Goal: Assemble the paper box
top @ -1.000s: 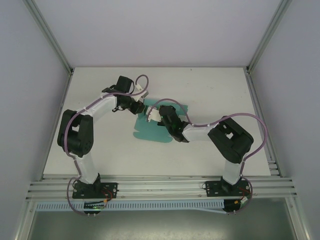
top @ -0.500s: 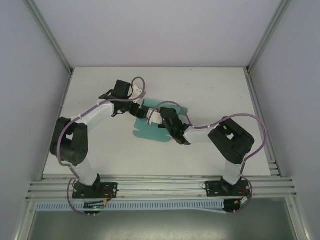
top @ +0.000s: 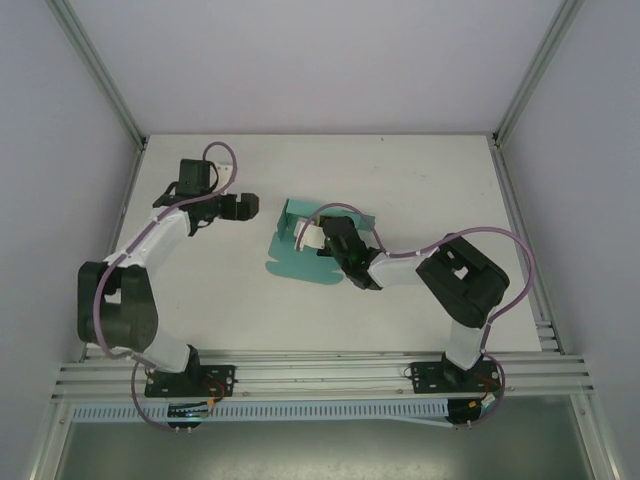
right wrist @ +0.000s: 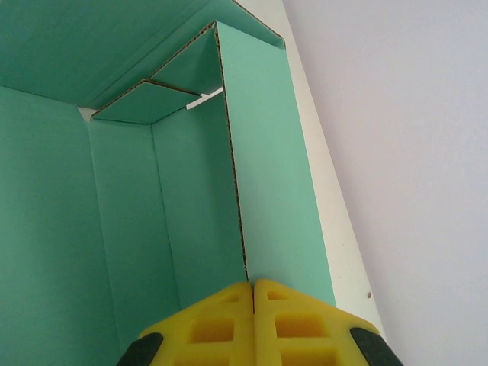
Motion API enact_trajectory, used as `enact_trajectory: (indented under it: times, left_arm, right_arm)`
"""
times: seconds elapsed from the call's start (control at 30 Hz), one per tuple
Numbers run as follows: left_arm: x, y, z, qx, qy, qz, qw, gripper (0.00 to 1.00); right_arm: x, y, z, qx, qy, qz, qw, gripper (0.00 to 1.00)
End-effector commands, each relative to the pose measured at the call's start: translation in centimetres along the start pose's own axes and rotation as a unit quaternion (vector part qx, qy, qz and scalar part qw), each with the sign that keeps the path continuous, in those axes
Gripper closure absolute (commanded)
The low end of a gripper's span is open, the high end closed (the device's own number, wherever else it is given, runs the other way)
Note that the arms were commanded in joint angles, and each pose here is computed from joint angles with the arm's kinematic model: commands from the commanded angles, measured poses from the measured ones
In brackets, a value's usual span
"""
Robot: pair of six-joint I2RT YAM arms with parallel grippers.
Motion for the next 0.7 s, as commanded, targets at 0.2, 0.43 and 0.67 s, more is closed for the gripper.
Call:
enact_trajectory:
  times: [0.2,0.43,0.67]
  left_arm:
    - [3.7,-1.3,6.2,0.140,0.086,0.024,0.986,0.22]
    - [4.2,-3.8,9.5,0.146,0.132,0.038,0.980,0.29]
    - [4.4,-5.2,10.2,0.185,0.077,0.036,0.979,0.28]
  right_arm:
    - [1.9,3.4,0.1,-0.104,0.022,-0.008,0.994,1.00]
    - [2.4,3.2,0.3,-0.110,0.023,0.003,0.994,1.00]
    - [2.9,3.1,0.4,-0.139,0.017,0.023,0.990,1.00]
Point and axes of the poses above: each hand's point on the last joint's axis, 136 mm out from that joint toward the fingers, its own z axis out along the fingers, its own y axis along the line the jaws close on, x = y × z, the point moved 9 cm from there along -z, back along the fingers, and after that the axes turned 8 degrees about -z, right-handed, at the moved point
